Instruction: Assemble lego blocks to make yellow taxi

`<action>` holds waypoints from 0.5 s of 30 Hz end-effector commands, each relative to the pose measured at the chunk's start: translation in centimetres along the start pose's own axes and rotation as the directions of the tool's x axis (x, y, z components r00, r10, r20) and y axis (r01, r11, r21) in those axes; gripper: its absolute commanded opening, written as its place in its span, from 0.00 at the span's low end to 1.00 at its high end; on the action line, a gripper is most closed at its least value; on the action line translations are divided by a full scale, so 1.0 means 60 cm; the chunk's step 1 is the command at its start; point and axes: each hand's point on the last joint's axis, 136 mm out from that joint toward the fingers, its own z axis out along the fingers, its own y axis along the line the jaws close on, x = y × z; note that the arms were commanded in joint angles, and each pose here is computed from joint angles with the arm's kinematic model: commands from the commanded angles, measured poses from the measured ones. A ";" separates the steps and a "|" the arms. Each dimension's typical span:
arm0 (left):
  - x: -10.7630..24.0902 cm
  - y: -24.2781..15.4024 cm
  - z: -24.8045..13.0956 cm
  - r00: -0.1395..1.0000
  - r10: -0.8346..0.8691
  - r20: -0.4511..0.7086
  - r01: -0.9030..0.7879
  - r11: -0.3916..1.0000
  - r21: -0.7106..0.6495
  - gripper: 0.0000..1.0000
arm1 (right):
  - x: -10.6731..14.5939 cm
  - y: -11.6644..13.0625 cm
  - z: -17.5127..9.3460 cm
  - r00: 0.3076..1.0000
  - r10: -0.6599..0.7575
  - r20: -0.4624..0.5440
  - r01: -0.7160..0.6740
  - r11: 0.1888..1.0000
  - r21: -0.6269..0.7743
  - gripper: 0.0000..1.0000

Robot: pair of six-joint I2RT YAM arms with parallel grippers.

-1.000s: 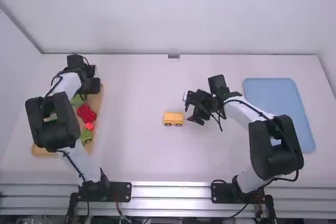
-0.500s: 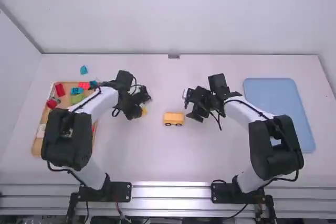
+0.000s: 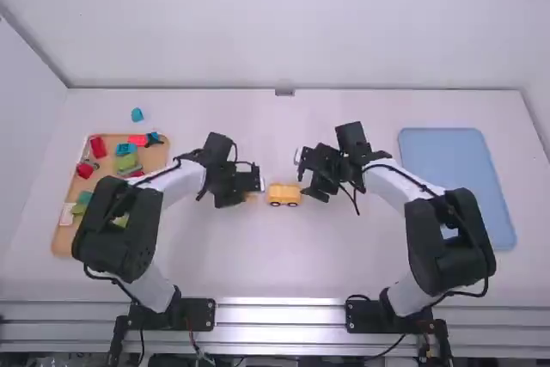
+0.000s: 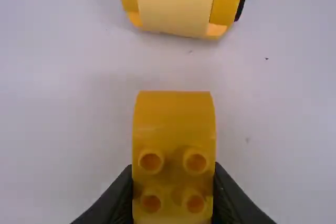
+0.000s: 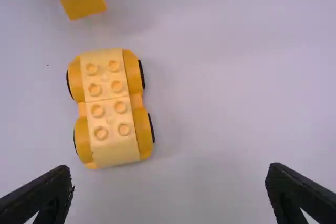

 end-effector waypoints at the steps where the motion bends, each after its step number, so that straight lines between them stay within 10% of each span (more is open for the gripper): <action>1: 0.009 -0.010 0.009 1.000 0.014 0.001 -0.014 1.000 0.011 0.02 | -0.005 0.002 -0.002 1.000 0.004 0.010 -0.004 1.000 -0.006 0.98; 15: 0.010 0.011 0.030 0.999 0.037 0.010 -0.037 0.998 0.047 0.02 | -0.008 0.009 -0.002 1.000 0.009 0.025 -0.008 1.000 -0.025 0.98</action>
